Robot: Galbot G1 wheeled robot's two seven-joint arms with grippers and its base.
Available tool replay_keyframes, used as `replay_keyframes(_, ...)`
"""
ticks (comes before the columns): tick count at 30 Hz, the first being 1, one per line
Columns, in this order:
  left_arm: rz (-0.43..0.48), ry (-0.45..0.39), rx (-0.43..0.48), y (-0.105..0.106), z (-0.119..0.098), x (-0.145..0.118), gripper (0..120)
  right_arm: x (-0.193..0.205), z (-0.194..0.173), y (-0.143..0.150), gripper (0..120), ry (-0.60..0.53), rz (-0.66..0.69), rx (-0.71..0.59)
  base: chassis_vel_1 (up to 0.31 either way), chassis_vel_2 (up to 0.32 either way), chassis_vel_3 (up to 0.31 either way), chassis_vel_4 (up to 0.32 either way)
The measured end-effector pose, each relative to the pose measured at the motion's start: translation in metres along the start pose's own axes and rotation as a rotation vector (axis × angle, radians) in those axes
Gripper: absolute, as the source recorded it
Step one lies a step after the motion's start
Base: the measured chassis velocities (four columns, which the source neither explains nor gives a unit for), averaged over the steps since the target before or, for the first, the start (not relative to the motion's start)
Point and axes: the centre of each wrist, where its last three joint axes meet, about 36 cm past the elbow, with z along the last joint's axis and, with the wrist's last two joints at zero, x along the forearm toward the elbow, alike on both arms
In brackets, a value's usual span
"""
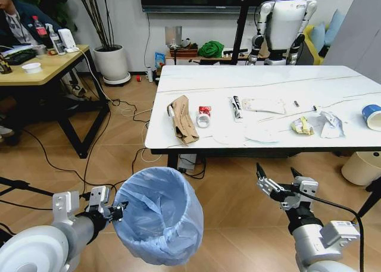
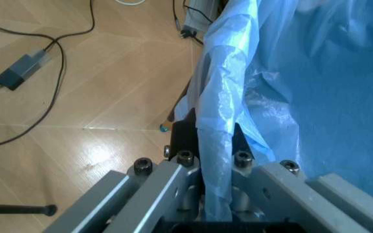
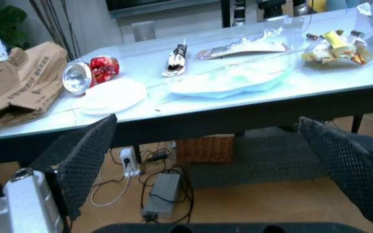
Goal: Pick up the trash bin and place the trash from the table into it.
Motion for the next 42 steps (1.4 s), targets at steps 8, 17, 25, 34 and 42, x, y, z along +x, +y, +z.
replay_keyframes(8,-0.003,0.007,0.003,0.0,0.002,-0.001,0,0.001,-0.002,-0.001,100,0.001,-0.003,0.001,0.0,0.0,0.0,0.0)
replay_keyframes(17,-0.003,0.015,0.004,-0.001,0.004,-0.001,0,0.0,-0.003,-0.004,100,0.015,-0.007,0.002,0.0,0.0,0.0,0.0)
replay_keyframes(25,-0.004,0.02,0.007,-0.001,0.005,-0.002,0,-0.001,-0.005,-0.008,100,0.017,-0.009,0.004,0.0,0.0,0.0,0.0)
replay_keyframes(34,-0.014,0.023,0.004,-0.001,0.009,-0.002,0,-0.013,-0.019,-0.019,100,0.003,-0.032,-0.02,0.0,0.0,0.0,0.0)
replay_keyframes(42,-0.022,0.027,-0.003,0.0,0.011,-0.003,0,-0.034,-0.04,-0.025,100,-0.011,-0.104,-0.039,0.0,0.0,0.0,0.0)
